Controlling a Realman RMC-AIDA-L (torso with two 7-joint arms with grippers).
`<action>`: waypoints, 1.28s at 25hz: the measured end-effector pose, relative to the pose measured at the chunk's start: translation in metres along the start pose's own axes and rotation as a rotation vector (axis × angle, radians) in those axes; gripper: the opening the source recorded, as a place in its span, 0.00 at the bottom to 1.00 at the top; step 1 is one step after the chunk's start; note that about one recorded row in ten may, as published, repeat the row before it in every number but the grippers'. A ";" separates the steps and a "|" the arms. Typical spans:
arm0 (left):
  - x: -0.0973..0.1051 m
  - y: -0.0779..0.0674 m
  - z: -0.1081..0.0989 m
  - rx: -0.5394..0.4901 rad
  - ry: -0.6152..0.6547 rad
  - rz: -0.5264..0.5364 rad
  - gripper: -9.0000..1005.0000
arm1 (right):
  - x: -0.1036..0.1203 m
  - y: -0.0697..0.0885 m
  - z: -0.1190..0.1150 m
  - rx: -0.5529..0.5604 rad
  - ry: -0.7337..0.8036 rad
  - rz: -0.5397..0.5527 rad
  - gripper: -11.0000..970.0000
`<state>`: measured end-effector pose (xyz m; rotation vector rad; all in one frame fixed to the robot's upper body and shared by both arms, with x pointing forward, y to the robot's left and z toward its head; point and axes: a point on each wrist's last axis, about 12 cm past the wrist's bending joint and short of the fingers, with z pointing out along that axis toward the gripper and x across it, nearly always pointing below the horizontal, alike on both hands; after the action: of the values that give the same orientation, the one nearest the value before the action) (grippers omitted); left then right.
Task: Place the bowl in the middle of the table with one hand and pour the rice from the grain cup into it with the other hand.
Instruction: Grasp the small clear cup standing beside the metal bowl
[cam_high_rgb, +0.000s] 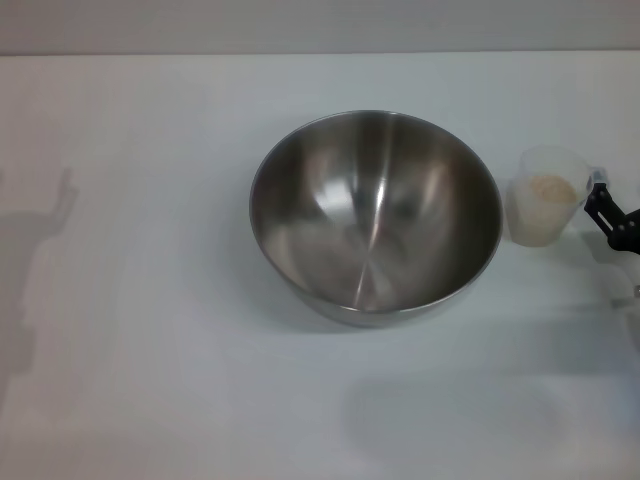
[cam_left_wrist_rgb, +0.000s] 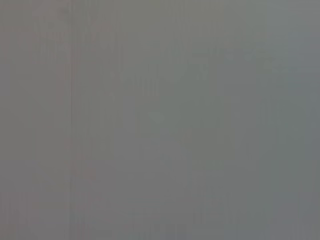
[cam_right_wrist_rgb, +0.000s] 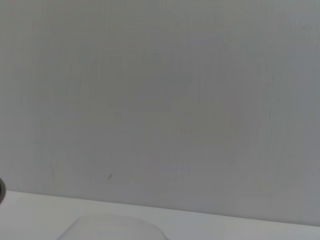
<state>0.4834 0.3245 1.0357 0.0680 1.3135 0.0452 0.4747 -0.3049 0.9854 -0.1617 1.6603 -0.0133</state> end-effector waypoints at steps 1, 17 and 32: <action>0.000 0.000 0.000 0.000 0.000 0.000 0.86 | 0.000 0.000 0.000 0.000 0.000 0.000 0.84; 0.001 0.001 -0.001 -0.003 0.009 0.003 0.86 | 0.000 0.003 0.003 -0.010 0.012 0.002 0.49; 0.002 0.002 -0.003 -0.004 0.016 0.005 0.86 | -0.002 0.004 0.003 -0.010 -0.009 0.007 0.02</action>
<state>0.4810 0.3265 1.0329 0.0680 1.3293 0.0525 0.4775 -0.3002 0.9867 -0.1634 1.6518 0.0007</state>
